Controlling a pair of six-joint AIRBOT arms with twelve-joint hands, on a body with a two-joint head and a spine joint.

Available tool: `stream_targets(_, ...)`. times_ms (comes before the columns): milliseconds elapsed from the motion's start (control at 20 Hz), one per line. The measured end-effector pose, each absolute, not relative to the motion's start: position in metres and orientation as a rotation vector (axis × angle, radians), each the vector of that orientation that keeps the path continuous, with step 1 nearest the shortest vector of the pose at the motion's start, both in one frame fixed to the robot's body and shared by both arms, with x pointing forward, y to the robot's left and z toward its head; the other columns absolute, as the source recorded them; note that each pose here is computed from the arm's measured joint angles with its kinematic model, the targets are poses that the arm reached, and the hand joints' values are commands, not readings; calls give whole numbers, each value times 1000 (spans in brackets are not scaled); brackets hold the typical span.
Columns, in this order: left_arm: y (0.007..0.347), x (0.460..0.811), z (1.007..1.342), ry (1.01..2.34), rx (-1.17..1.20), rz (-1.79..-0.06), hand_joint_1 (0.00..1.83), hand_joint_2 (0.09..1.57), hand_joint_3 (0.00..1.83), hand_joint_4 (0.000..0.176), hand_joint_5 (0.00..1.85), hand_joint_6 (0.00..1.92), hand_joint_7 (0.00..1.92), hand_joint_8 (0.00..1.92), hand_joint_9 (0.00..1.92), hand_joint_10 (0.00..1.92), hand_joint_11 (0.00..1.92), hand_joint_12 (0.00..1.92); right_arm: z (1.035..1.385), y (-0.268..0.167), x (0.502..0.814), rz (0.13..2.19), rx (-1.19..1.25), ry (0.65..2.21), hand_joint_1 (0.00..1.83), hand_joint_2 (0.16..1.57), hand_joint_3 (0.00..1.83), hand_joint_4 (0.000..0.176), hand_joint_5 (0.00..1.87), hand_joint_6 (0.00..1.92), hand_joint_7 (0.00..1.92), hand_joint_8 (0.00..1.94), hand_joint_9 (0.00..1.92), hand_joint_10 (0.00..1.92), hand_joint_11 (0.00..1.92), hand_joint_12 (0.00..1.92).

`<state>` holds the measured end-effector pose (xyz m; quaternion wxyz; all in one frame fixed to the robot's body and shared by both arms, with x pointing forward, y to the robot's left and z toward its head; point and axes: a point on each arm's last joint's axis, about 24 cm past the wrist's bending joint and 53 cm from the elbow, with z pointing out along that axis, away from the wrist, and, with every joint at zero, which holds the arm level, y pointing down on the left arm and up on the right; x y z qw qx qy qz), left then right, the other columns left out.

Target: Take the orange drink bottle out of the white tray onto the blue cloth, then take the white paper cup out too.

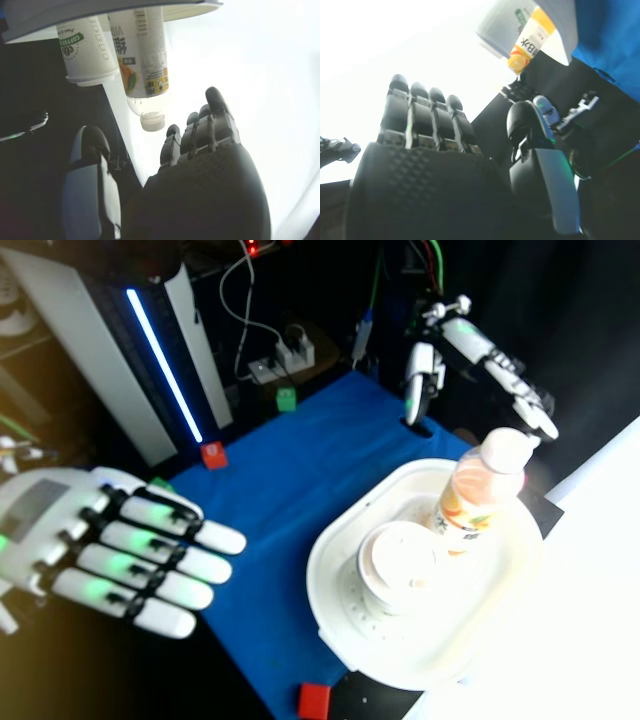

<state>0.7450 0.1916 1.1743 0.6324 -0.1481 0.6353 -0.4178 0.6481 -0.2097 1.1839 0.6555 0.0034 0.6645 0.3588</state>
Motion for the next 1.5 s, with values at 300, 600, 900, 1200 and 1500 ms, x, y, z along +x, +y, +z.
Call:
stream_targets(300, 174, 774, 1172, 1503, -368, -957, 755, 946, 0, 160, 0, 0, 0, 0, 0, 0, 0, 1300, 1179, -206, 647, 819, 4, 1518, 430, 1352, 0, 0, 0, 0, 0, 0, 0, 0, 0, 0)
stream_targets(600, 159, 792, 1168, 1521, -428, -1036, 830, 989, 1, 88, 37, 10, 247, 102, 156, 632, 0, 1722, 1178, -204, 647, 823, 4, 1520, 409, 1347, 0, 0, 0, 0, 0, 0, 0, 0, 0, 0)
stream_targets(900, 162, 791, 1160, 1520, -465, -1076, 1016, 1107, 168, 12, 794, 1313, 271, 1756, 230, 1908, 379, 1921, 1177, -204, 647, 824, 2, 1521, 431, 1350, 0, 0, 0, 0, 0, 0, 0, 0, 0, 0)
stream_targets(1200, 161, 791, 1163, 1507, -453, -1076, 1006, 1162, 66, 46, 814, 1296, 509, 1844, 583, 1921, 736, 1921, 1177, -204, 647, 824, 4, 1522, 429, 1350, 0, 0, 0, 0, 0, 0, 0, 0, 0, 0)
stream_targets(1500, 145, 766, 1184, 1480, -335, -1140, 902, 1227, 9, 175, 735, 1388, 293, 1223, 188, 1496, 188, 1921, 1173, -203, 646, 823, 4, 1532, 425, 1342, 0, 4, 0, 0, 0, 0, 0, 0, 0, 0)
